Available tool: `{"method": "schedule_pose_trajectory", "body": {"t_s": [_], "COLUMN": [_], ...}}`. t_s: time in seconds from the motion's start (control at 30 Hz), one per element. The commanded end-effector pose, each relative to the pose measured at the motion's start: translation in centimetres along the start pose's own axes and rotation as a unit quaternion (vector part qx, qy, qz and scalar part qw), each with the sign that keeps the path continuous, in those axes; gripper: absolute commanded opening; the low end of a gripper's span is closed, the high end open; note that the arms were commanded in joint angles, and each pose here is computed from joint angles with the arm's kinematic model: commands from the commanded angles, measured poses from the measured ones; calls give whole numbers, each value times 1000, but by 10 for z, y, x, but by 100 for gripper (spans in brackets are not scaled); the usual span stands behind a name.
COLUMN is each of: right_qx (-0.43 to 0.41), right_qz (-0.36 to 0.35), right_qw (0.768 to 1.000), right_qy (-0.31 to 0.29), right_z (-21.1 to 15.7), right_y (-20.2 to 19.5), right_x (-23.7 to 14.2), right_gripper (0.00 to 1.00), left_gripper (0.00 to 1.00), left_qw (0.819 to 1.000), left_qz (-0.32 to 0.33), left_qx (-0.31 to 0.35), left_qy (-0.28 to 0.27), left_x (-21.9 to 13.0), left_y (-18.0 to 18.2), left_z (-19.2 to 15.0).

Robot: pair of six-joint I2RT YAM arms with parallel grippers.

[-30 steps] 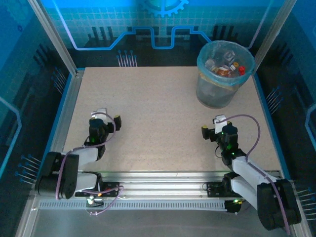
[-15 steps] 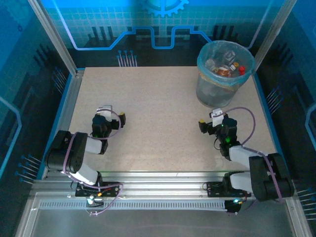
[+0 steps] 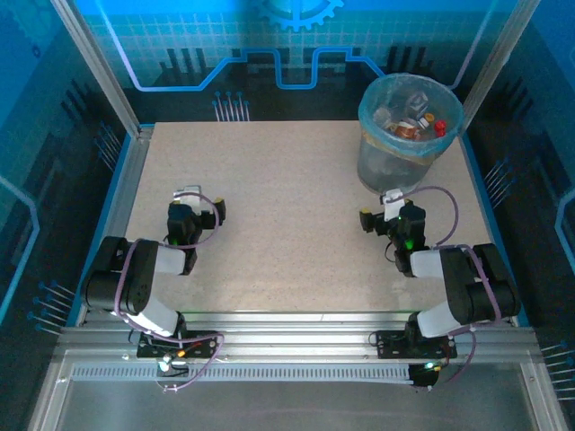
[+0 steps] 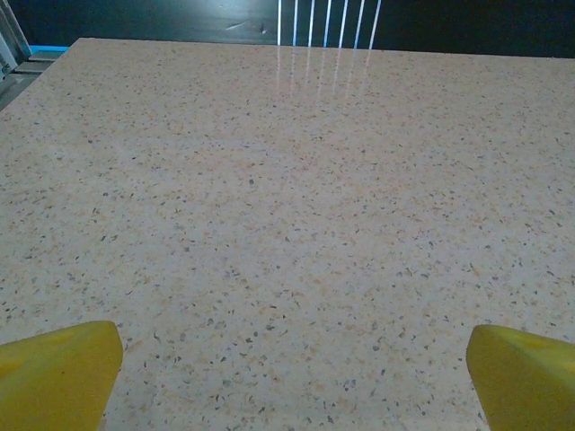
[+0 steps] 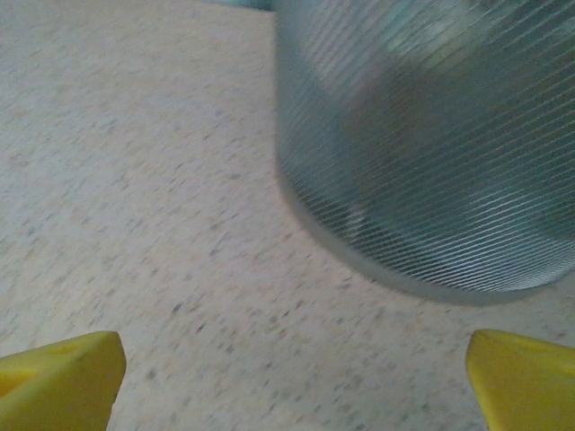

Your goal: Put the plastic bottles in the bin

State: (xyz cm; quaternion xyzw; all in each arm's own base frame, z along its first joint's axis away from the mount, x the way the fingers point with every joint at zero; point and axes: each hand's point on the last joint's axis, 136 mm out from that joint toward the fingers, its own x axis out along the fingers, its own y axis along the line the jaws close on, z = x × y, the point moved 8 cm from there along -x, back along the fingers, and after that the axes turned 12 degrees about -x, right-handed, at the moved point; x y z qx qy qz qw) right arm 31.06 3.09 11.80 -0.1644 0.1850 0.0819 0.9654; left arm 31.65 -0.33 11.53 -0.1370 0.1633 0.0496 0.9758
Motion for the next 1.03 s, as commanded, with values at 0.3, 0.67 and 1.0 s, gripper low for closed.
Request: {"method": "schedule_pose_trajectory", "body": {"t_s": [0.3, 0.67, 1.0], "right_qx": [41, 41, 31], "right_qz": [-56, -56, -49], "right_qw": [998, 998, 998], "right_qy": [10, 10, 11], "right_z": [5, 5, 6], "right_y": [-19, -19, -16], "right_x": [6, 6, 7], "right_gripper": [100, 100, 100], "left_gripper": [99, 99, 99], "left_qw": [1000, 1000, 1000], "left_qz": [-11, -12, 2], "left_qx": [1, -2, -11], "left_qy": [-7, -5, -12], "left_x": [3, 3, 2], "left_y": [-2, -1, 4], "left_z": [8, 8, 9]}}
